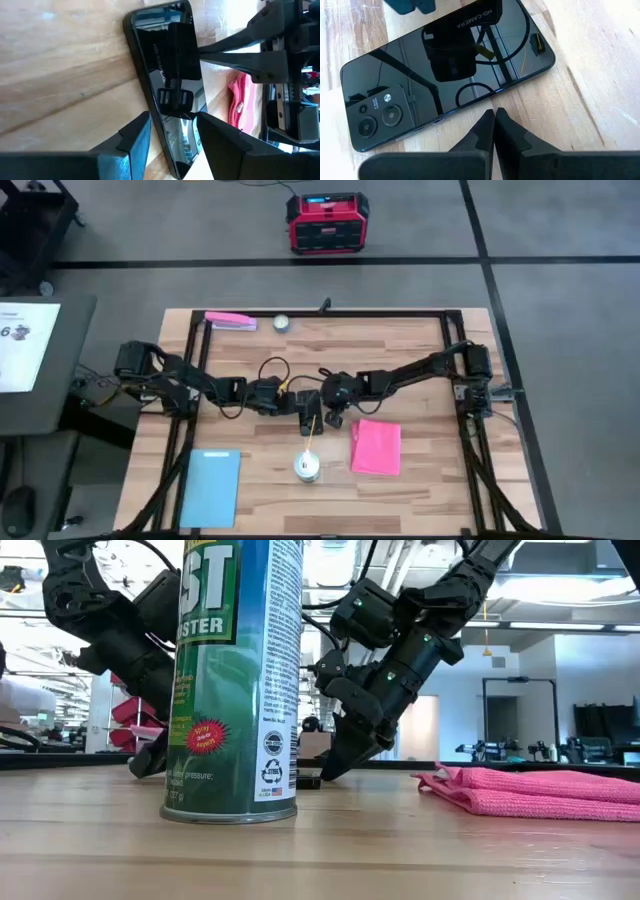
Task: Apply microfiber cloth
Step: Spray the back of the black cellphone using the spray bottle
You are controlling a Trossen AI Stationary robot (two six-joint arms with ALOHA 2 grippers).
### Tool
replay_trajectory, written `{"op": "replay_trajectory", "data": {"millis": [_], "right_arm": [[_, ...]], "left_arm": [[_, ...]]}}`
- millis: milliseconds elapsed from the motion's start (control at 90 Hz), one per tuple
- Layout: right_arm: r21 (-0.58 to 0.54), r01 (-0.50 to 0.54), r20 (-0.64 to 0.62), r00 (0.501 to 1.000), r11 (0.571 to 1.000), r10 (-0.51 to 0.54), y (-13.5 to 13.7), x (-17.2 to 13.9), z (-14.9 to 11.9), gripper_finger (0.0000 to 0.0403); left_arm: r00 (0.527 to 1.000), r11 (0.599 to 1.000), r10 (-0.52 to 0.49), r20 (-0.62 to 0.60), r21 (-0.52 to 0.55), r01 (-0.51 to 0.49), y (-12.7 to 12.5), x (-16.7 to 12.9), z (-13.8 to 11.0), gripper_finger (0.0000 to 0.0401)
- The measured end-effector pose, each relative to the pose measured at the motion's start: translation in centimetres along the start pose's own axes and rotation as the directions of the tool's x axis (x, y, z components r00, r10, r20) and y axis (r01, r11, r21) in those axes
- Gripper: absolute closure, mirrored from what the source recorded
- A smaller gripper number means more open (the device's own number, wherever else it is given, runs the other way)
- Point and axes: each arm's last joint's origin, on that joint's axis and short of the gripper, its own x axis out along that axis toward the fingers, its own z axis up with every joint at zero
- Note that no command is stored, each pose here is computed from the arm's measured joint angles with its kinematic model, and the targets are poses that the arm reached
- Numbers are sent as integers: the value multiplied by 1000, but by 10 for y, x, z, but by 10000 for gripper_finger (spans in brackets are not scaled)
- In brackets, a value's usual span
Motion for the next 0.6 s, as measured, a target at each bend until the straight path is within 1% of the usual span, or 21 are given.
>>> {"op": "replay_trajectory", "data": {"millis": [456,600], "right_arm": [[-8,-15,1,1000,1000,15,4,0,-1,403],[-9,-22,7,1000,1000,22,4,0,-1,403]], "left_arm": [[1000,1000,-4,11,18,3,-1,0,0,255],[999,999,24,26,34,-25,0,0,1,255]]}}
